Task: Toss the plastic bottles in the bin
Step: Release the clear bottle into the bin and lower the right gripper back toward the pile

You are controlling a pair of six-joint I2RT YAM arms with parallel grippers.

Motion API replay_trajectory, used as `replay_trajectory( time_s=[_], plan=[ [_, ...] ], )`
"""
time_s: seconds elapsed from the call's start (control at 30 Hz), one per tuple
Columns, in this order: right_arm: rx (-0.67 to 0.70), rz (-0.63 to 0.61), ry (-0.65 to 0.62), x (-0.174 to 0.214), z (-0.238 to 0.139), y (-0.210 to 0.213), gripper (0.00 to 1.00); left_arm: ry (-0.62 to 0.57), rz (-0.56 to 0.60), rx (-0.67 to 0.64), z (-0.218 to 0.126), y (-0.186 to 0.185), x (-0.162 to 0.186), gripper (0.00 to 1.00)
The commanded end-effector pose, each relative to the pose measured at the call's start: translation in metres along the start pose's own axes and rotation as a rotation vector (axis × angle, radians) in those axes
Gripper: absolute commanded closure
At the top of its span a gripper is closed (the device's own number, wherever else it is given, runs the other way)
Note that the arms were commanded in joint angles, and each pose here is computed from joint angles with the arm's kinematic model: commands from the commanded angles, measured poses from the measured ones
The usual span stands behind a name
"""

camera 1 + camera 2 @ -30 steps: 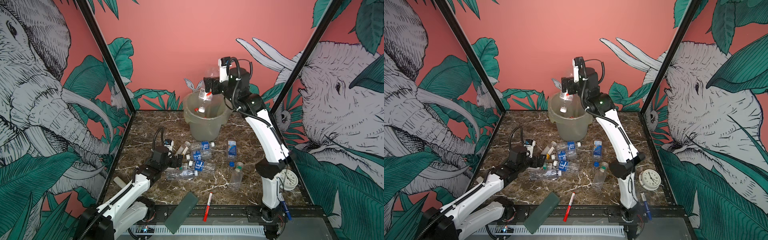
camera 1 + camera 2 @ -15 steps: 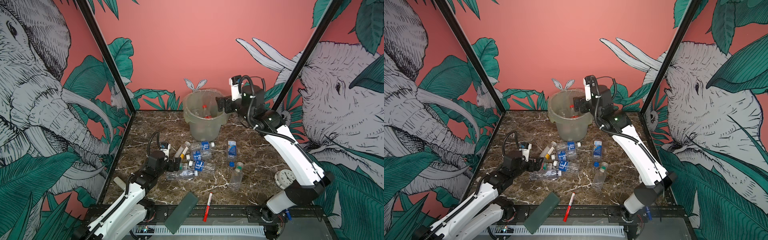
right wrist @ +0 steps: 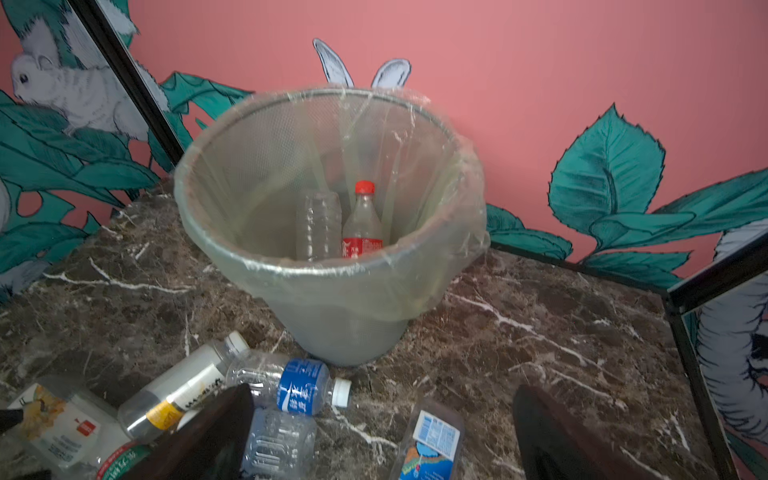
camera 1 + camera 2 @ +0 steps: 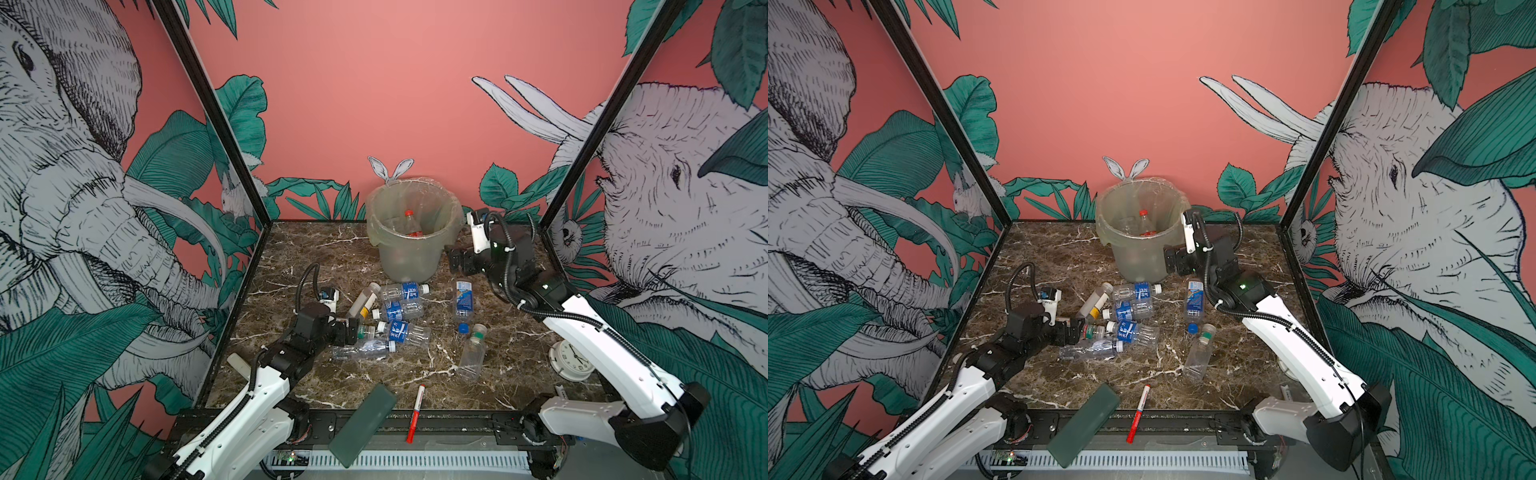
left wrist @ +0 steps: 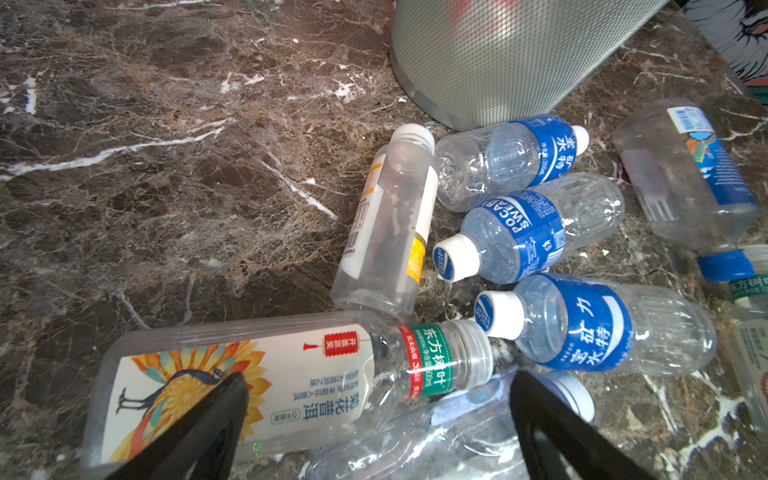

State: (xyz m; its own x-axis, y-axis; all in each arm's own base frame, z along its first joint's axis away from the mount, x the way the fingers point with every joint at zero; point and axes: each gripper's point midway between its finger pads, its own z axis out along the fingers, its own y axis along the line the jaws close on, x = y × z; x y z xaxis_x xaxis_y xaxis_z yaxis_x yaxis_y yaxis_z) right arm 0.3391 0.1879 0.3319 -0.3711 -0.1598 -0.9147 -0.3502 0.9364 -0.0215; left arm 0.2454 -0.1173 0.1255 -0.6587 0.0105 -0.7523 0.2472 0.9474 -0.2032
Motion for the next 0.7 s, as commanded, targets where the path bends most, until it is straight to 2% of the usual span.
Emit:
replay_trajectory(
  time_s=[0.0,0.27,0.67],
  plan=[
    [0.003,0.031,-0.017,0.009,-0.010,-0.004,0.01,-0.005,-0.019,-0.001,-0.006,0.000,-0.005,0.01],
    [-0.020,0.039,0.100,0.065,-0.016,-0.004,0.01,0.020,-0.020,0.027,-0.002,-0.005,0.001,0.03],
    [0.090,0.107,0.267,0.130,-0.006,-0.020,0.01,0.016,0.017,0.090,0.008,-0.017,-0.002,0.05]
  ],
)
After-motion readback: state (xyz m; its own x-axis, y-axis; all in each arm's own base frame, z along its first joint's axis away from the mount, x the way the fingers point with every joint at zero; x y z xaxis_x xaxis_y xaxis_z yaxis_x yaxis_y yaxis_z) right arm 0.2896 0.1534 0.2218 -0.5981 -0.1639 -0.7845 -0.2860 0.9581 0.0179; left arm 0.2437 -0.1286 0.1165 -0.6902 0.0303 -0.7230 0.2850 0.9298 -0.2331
